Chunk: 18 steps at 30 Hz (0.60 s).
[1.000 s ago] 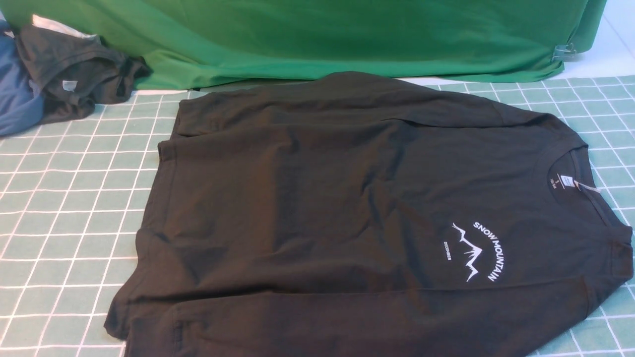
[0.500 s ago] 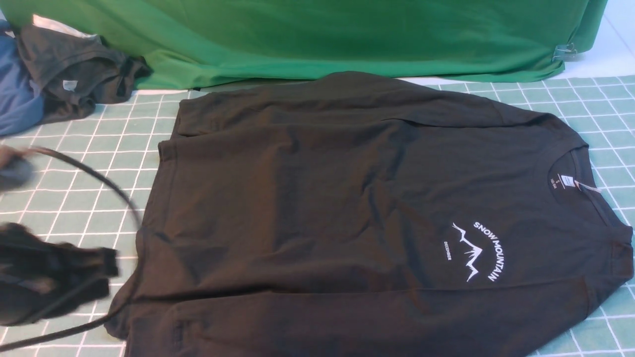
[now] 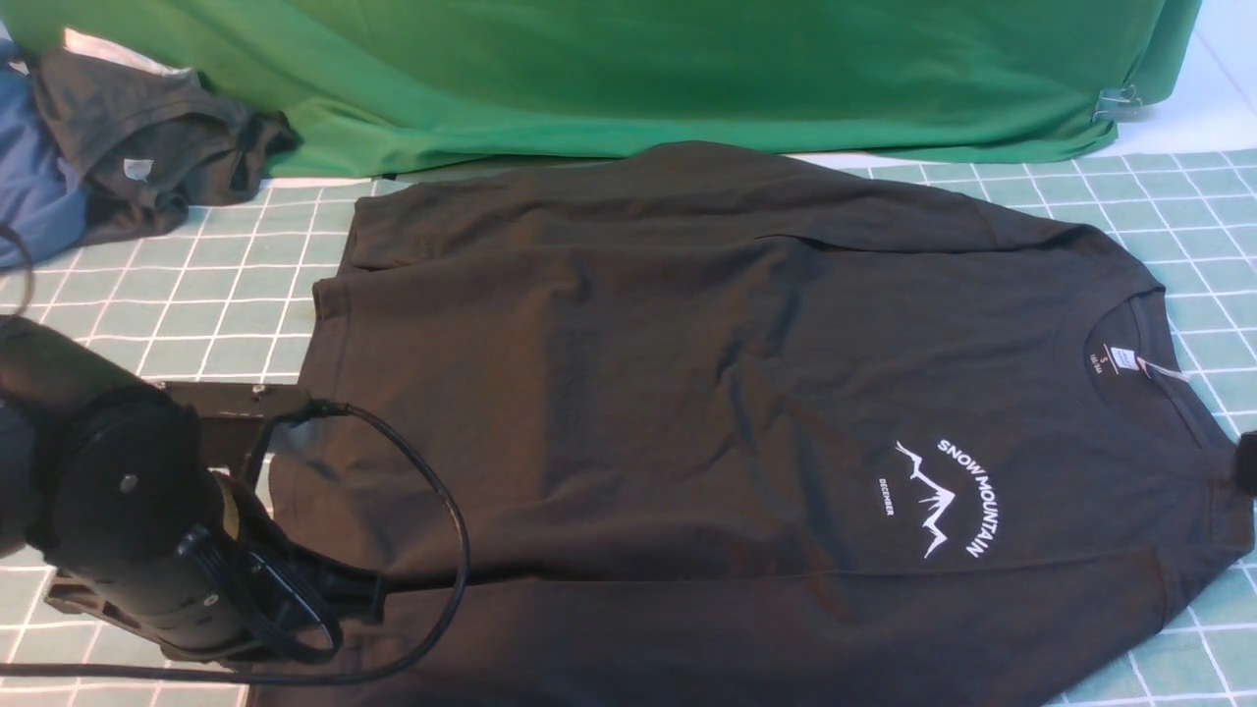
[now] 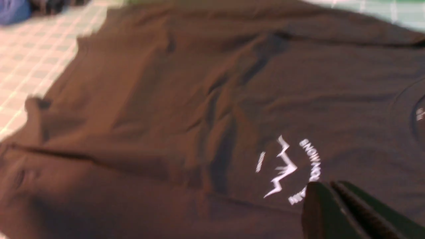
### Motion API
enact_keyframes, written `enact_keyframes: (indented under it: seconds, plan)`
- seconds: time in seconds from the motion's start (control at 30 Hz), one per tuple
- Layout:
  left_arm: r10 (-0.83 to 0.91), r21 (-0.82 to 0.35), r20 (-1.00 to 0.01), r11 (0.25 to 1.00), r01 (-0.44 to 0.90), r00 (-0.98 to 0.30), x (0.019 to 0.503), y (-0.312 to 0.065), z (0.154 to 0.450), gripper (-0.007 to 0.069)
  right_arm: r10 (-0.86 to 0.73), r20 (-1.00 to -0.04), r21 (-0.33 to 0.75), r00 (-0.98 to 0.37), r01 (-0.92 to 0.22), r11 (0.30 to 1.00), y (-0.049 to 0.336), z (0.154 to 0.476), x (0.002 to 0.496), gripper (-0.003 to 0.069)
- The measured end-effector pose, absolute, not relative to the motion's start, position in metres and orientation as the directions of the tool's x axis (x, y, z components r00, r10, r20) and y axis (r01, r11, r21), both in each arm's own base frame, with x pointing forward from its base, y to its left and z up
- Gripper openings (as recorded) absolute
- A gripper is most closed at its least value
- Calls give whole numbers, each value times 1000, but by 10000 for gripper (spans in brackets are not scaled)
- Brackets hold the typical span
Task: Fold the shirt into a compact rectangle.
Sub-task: 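Grasp the left edge of the dark T-shirt lying flat on the table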
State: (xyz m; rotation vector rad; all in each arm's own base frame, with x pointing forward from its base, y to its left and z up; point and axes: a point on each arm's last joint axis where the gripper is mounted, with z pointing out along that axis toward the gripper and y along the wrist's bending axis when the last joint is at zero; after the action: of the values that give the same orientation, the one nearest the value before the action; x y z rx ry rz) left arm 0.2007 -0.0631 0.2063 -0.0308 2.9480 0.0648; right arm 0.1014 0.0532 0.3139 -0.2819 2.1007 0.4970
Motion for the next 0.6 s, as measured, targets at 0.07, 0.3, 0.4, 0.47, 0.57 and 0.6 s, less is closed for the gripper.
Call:
enact_keyframes:
  seconds: [0.07,0.3,0.4,0.47,0.57,0.6]
  plan:
    - [-57,32,-194,997,-65,-979,206,-56,203,7,-11,-846,239,-533,-397,886,55,315,101,25]
    - [-137,-72,-188,989,-126,-973,217,-34,198,10,-2,-860,239,-510,-407,882,56,319,102,25]
    - [-110,-105,-173,990,-93,-979,217,-36,195,16,4,-866,238,-500,-406,882,56,320,103,26]
    - [-86,-97,-164,993,-70,-983,215,-36,190,27,7,-868,239,-497,-406,882,56,320,103,27]
    - [-45,-64,-170,997,-34,-985,209,-33,176,90,9,-871,239,-492,-406,882,56,320,103,25]
    - [-38,-56,-173,998,-28,-984,208,-32,174,114,10,-871,239,-491,-406,882,56,321,103,25]
